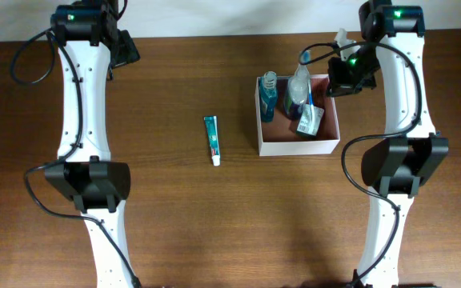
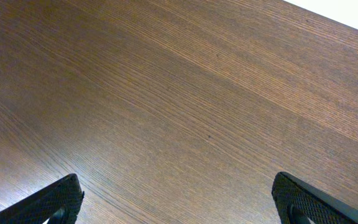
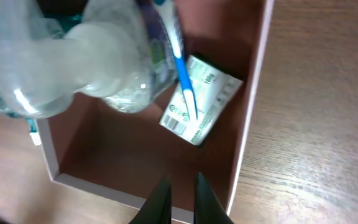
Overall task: Pack container
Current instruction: 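Carry the toothbrush with the right gripper over the pink box, then lower the toothbrush into the box and open the right gripper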
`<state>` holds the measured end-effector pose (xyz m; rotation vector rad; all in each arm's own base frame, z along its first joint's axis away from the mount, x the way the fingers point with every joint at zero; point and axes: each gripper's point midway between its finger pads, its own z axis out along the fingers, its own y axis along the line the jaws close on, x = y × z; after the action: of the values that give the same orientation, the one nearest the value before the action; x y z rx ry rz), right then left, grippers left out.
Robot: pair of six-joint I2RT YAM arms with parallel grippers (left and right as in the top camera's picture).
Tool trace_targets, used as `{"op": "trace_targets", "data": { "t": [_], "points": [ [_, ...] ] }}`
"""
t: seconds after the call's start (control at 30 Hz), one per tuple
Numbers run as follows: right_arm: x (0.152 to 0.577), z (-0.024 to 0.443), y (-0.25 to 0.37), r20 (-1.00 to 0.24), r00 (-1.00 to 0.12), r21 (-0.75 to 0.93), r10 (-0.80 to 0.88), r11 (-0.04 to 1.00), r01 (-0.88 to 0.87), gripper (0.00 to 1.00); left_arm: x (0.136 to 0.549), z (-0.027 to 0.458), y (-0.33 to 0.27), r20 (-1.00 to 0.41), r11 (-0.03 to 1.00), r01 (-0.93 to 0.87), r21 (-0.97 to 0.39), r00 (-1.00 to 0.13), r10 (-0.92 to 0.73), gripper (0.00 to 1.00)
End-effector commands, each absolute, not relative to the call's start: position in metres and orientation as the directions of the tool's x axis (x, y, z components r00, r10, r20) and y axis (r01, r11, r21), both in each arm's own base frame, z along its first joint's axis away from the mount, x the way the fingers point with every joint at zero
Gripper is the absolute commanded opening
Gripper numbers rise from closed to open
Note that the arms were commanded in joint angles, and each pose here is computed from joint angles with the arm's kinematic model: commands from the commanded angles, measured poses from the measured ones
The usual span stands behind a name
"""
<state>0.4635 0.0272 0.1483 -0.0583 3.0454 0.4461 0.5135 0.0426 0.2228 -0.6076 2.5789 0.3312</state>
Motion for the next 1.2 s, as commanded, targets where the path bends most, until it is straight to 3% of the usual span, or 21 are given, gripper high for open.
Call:
{"op": "trace_targets", "data": {
  "t": [0.0, 0.5, 0.8, 1.1, 1.17],
  "points": [
    [0.459, 0.158, 0.020, -0.066, -0.997, 0.253, 0.029, 0.967, 0.012, 0.09, 0.514, 0.219, 0.045, -0.488, 0.866, -0.484, 0.128, -0.790, -0.370, 0.99],
    [0.477, 0.158, 0.017, -0.134, -0.990, 0.257, 0.042, 0.966, 0.006, 0.12, 0.514, 0.219, 0.045, -0.488, 0.866, -0.484, 0.128, -0.790, -0.370, 0.99],
    [0.508, 0.144, 0.018, -0.217, -0.975, 0.269, 0.040, 0.963, -0.020, 0.31, 0.514, 0.219, 0.045, -0.488, 0.866, -0.484, 0.128, -0.790, -0.370, 0.99],
    [0.561, 0.146, 0.039, -0.410, -0.912, 0.274, 0.009, 0.955, -0.114, 0.37, 0.514, 0.219, 0.045, -0.488, 0.866, -0.484, 0.128, -0.790, -0.370, 0.99],
    [0.570, 0.150, 0.044, -0.438, -0.898, 0.281, 0.030, 0.954, -0.106, 0.44, 0.514, 0.219, 0.045, -0.488, 0.866, -0.484, 0.128, -0.790, -0.370, 0.99]
  ]
}}
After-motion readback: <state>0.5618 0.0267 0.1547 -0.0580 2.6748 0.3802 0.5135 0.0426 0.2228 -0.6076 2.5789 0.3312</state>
